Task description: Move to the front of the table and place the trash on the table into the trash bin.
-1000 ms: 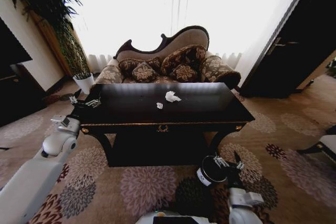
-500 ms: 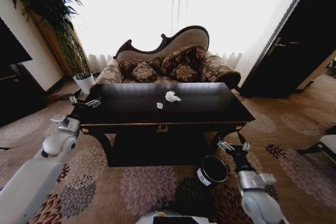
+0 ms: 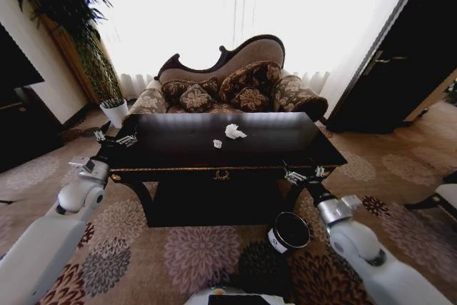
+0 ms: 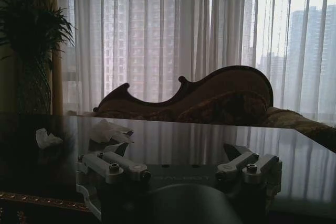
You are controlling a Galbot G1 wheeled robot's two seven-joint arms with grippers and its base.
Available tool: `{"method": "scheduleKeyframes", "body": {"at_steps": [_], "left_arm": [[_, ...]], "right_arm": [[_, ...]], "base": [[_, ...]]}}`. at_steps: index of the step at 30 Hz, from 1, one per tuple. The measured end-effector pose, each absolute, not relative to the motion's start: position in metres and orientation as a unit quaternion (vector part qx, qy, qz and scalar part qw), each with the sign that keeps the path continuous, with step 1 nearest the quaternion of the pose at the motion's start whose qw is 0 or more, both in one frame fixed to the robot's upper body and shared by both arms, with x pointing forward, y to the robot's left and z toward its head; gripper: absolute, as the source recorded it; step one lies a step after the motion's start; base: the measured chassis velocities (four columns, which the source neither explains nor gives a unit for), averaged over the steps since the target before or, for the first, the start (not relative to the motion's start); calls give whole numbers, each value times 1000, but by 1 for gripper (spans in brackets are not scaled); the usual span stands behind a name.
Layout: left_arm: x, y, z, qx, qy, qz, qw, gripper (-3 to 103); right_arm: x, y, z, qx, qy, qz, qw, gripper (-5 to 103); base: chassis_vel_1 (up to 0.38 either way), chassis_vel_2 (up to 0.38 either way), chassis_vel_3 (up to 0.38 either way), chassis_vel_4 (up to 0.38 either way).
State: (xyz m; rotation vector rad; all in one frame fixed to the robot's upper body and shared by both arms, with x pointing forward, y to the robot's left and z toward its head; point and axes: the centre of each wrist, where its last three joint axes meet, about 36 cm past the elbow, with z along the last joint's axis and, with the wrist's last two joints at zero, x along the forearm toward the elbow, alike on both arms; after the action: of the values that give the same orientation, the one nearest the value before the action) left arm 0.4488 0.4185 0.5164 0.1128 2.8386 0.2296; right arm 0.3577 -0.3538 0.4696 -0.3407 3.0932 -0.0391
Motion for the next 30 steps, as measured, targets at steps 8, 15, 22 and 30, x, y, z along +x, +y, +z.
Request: {"method": "scheduleKeyframes", "body": {"at_steps": [8, 15, 22, 30], "left_arm": [[449, 418, 516, 39, 985, 80, 145, 100], [449, 418, 516, 39, 985, 80, 145, 100], [449, 418, 516, 39, 985, 80, 145, 100], [449, 418, 516, 39, 985, 80, 145, 100]], "right_arm": [[382, -391, 477, -110, 993, -49, -14, 100], [400, -416, 485, -114, 990, -76, -36, 100], [428, -428, 501, -123, 988, -90, -37, 100], [460, -431, 503, -139, 983, -106, -45, 100]], "base": [[0, 0, 0, 0], [0, 0, 0, 0], [0, 0, 0, 0], [0, 0, 0, 0]]}}
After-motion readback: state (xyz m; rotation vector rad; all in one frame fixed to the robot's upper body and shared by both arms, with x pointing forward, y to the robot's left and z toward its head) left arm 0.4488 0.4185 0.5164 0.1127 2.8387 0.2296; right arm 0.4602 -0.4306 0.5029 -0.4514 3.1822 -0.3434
